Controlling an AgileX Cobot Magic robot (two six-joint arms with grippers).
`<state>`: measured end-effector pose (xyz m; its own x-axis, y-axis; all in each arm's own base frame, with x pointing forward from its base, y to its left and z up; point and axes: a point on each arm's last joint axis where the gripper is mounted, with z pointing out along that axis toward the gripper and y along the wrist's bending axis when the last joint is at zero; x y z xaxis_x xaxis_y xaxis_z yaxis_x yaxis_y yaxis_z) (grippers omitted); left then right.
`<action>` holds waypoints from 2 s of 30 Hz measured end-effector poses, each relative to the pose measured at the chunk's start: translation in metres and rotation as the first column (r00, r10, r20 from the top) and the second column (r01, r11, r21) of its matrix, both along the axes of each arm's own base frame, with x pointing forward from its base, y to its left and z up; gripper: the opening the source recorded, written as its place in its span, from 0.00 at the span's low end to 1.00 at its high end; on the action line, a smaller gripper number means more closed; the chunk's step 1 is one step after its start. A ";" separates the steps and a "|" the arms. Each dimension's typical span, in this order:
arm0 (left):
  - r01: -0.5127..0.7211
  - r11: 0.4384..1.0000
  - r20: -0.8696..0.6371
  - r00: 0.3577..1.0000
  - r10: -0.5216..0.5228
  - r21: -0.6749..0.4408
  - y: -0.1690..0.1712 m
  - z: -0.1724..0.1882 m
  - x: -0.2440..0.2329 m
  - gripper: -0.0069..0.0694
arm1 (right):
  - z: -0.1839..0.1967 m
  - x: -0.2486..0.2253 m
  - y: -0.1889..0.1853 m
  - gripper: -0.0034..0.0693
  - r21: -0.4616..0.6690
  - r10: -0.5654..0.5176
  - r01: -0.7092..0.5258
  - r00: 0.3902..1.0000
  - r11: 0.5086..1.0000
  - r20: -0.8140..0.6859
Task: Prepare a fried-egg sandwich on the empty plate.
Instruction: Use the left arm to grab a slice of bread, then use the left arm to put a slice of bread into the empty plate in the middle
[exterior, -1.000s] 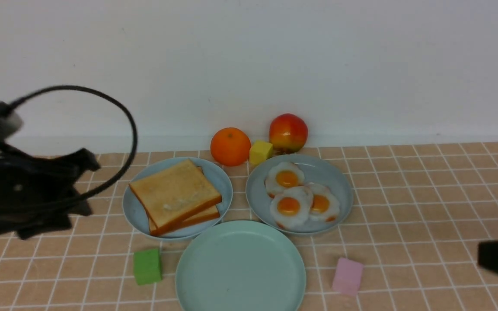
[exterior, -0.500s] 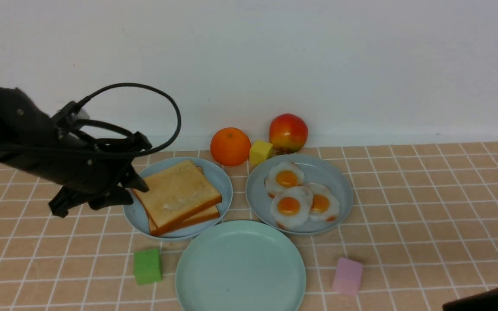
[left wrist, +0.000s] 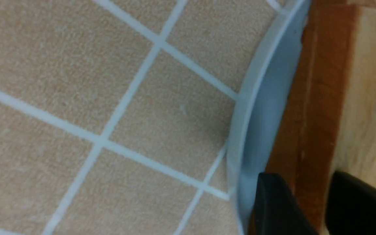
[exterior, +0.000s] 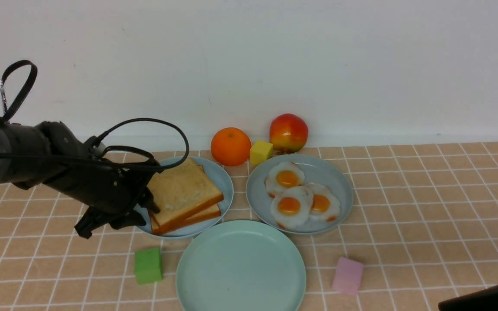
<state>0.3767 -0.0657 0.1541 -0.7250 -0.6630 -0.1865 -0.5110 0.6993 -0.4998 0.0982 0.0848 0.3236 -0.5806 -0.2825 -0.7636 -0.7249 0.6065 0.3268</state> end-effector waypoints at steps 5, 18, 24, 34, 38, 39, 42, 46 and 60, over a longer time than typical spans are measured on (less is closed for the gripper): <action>-0.003 1.000 -0.007 1.000 0.003 -0.005 -0.001 -0.003 0.002 0.40 | 0.000 0.000 0.000 0.38 0.008 -0.009 0.009 1.000 1.000 -0.017; 0.028 1.000 -0.001 1.000 -0.028 -0.001 -0.002 -0.002 0.002 0.16 | -0.001 -0.003 0.000 0.38 0.003 0.010 -0.010 0.999 1.000 -0.039; 0.026 1.000 -0.001 1.000 -0.026 -0.003 -0.002 -0.001 0.003 0.07 | -0.001 -0.003 0.000 0.38 0.000 0.011 -0.011 0.999 1.000 -0.041; 0.081 0.997 0.010 0.997 -0.081 0.005 -0.004 0.013 0.008 0.07 | -0.002 -0.003 0.000 0.38 -0.002 0.015 -0.015 0.999 1.000 -0.044; 0.119 0.993 0.061 0.991 -0.120 0.018 -0.005 0.034 0.008 0.07 | -0.002 -0.003 0.000 0.38 -0.002 0.015 -0.015 0.999 1.000 -0.044; 0.139 0.990 0.100 0.985 -0.141 0.027 -0.005 0.050 0.008 0.07 | -0.002 -0.003 0.000 0.38 -0.002 0.015 -0.015 0.999 1.000 -0.044; 0.166 0.985 0.179 0.969 -0.171 0.045 -0.005 0.080 0.002 0.07 | -0.002 -0.003 0.000 0.38 -0.004 0.015 -0.015 0.999 1.000 -0.043; 0.235 0.969 0.232 0.941 -0.245 0.073 -0.006 0.109 -0.012 0.07 | -0.002 -0.003 0.000 0.38 -0.005 0.014 -0.014 0.999 1.000 -0.042; 0.485 0.873 0.071 0.870 -0.488 0.049 -0.080 0.034 -0.092 0.07 | -0.002 -0.001 -0.001 0.38 -0.011 -0.002 0.002 1.000 1.000 -0.024</action>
<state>0.2846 -0.1454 0.1884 -0.9366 -0.2237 -0.2696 -0.0622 0.8636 -0.5003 0.0971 0.0841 0.3220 -0.5997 -0.2897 -0.7460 -0.7154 0.6117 0.3376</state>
